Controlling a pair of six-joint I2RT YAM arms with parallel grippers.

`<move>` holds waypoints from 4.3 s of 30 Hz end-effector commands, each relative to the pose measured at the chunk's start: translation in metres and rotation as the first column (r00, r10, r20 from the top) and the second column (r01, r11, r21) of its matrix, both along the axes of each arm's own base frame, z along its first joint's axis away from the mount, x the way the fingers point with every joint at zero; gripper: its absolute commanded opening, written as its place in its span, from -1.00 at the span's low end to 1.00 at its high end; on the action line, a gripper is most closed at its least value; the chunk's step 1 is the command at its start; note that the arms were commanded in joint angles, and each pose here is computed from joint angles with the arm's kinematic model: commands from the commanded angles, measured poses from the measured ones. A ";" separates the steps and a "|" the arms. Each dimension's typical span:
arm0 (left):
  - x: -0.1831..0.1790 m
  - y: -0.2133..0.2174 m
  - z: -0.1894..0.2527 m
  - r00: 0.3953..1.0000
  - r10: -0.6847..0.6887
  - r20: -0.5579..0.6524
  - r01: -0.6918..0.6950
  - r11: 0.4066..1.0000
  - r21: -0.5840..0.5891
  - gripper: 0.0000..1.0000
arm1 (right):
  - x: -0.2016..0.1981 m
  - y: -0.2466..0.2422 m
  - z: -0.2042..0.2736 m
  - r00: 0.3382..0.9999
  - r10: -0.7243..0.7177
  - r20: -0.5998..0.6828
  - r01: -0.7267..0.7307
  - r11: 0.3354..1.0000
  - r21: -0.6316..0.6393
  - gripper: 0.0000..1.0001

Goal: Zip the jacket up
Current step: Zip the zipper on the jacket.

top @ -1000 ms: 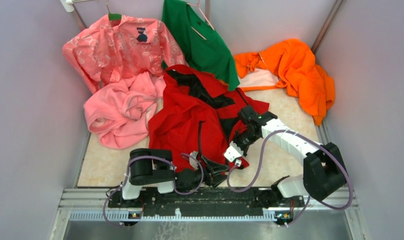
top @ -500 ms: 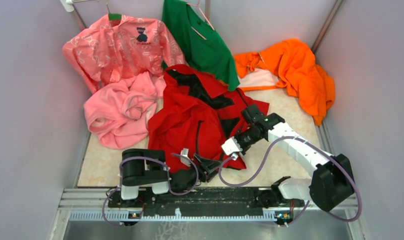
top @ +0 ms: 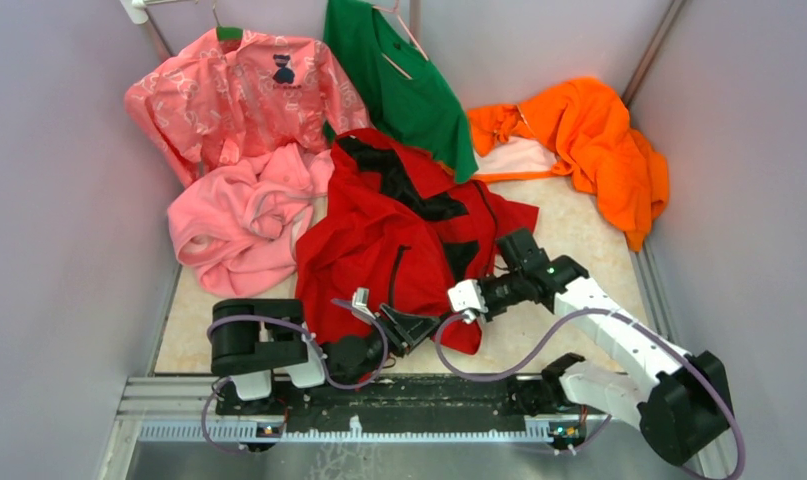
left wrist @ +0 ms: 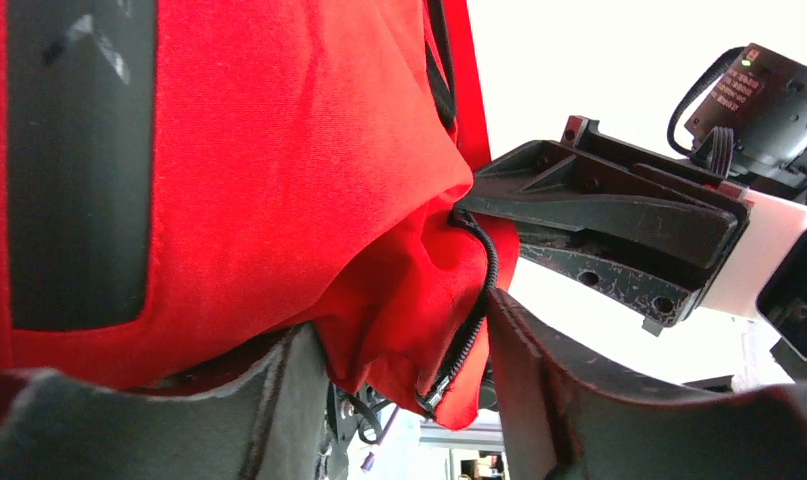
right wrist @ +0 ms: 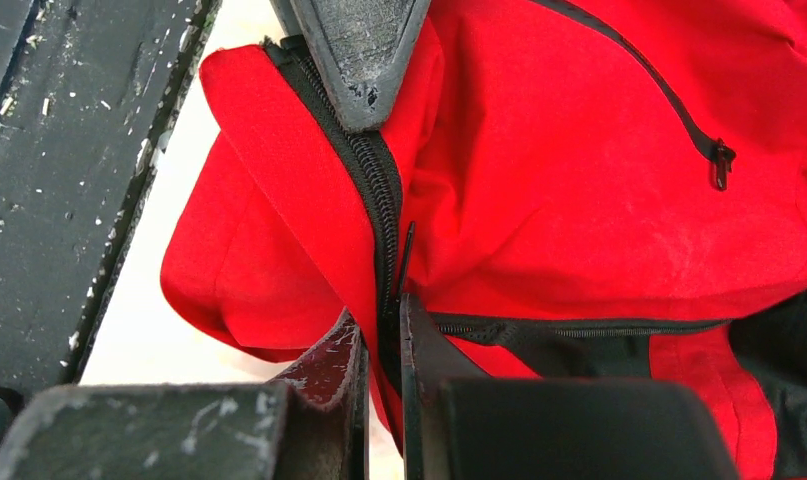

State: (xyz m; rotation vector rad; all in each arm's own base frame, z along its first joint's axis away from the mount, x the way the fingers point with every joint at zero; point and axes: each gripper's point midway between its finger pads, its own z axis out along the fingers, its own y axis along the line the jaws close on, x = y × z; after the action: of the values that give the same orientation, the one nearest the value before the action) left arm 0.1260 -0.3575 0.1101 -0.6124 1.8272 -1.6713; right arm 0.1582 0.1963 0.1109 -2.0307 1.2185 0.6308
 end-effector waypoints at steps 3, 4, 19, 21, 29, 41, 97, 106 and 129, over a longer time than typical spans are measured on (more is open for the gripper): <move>0.000 0.003 0.062 0.992 0.008 0.124 0.016 0.982 -0.187 -0.09 | -0.015 0.009 0.010 0.998 -0.059 -0.017 0.061 0.993 0.097 -1.00; -0.001 0.001 0.063 0.991 0.003 0.135 0.022 0.983 -0.181 -0.21 | -0.017 0.010 0.010 0.997 -0.070 -0.020 0.072 0.992 0.106 -1.00; -0.021 -0.015 0.016 0.818 -0.447 0.360 0.165 0.784 0.598 -1.00 | -0.062 -0.020 0.017 0.992 -0.022 0.126 0.004 0.989 0.145 0.35; -0.021 -0.008 0.015 0.798 -0.488 0.353 0.154 0.732 0.664 -1.00 | -0.059 -0.015 0.042 0.989 -0.087 0.119 0.058 0.972 0.226 0.51; -0.019 0.019 -0.008 0.746 -0.609 0.269 0.114 0.514 0.850 -1.00 | -0.045 0.011 0.108 0.964 -0.236 -0.121 0.265 0.881 0.392 0.33; -0.024 0.042 -0.021 0.757 -0.616 0.218 0.123 0.462 0.878 -1.00 | -0.021 0.025 0.024 0.972 -0.179 -0.151 0.209 0.953 0.217 -0.29; -0.022 0.041 0.053 0.838 -0.399 0.372 0.124 0.804 0.582 -1.00 | -0.027 0.061 0.021 0.957 0.003 0.291 -0.088 0.957 0.277 -0.61; -0.019 0.034 0.046 0.788 -0.489 0.374 0.107 0.708 0.698 -1.00 | -0.032 0.035 0.008 0.947 -0.039 0.318 -0.037 0.972 0.230 -0.78; 0.010 -0.005 0.066 0.662 -0.675 0.325 -0.059 0.385 0.921 -1.00 | -0.006 0.025 0.078 0.187 -0.380 -0.906 0.836 0.545 -0.056 -0.27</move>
State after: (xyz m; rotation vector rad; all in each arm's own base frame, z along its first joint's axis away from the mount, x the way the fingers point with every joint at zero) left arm 0.1425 -0.3591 0.1842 0.7882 1.9445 -0.6332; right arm 0.1711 0.2119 0.1924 -0.7083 1.8877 1.1283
